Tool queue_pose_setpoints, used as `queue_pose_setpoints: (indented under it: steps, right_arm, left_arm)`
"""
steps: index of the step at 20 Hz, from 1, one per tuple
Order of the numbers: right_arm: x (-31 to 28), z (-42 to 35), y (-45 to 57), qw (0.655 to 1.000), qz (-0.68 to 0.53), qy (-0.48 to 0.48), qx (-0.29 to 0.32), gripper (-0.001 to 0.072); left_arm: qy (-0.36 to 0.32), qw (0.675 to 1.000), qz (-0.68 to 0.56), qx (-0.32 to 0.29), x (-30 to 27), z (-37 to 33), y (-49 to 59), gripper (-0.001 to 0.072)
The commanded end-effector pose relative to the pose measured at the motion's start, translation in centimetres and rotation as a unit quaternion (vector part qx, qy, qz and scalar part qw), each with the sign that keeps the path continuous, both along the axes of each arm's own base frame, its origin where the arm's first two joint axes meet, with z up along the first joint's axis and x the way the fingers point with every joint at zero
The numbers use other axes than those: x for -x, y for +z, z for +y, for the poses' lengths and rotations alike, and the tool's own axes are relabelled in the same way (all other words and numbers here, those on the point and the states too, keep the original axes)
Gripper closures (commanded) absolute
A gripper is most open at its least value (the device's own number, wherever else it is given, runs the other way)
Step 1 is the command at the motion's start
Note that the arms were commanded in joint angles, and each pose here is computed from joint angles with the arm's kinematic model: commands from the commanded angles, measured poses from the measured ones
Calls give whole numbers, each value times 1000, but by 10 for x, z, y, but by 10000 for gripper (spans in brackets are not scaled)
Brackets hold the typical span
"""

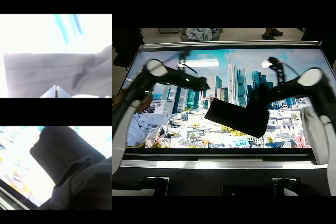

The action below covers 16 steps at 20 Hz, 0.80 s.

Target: Fold the shirts.

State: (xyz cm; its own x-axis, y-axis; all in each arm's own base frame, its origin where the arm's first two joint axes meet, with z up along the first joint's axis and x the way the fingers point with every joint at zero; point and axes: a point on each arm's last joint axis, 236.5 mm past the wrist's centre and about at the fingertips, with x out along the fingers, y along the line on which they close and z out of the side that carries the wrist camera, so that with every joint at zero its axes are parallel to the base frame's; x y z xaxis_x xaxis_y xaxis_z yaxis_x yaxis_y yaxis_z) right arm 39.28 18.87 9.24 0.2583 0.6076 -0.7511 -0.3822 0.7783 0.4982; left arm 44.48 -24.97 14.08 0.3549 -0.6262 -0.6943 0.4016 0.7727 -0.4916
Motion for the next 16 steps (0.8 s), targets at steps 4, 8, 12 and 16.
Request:
queue_pose_setpoints:
  steps: [4,8,12,16]
  right_arm:
    - [-39,117,-78,988,77,-51,-127,670]
    - [-44,137,-73,982,57,-23,-181,31]
    - [-58,62,-54,993,5,-21,-118,32]
    - [-29,-97,-78,994,58,-53,80,34]
  left_arm:
    - [34,993,-116,2,31,50,107,676]
    - [18,992,-123,5,41,37,112,676]
    - [21,994,-109,-8,39,40,96,676]
    - [26,994,-105,-32,37,49,83,676]
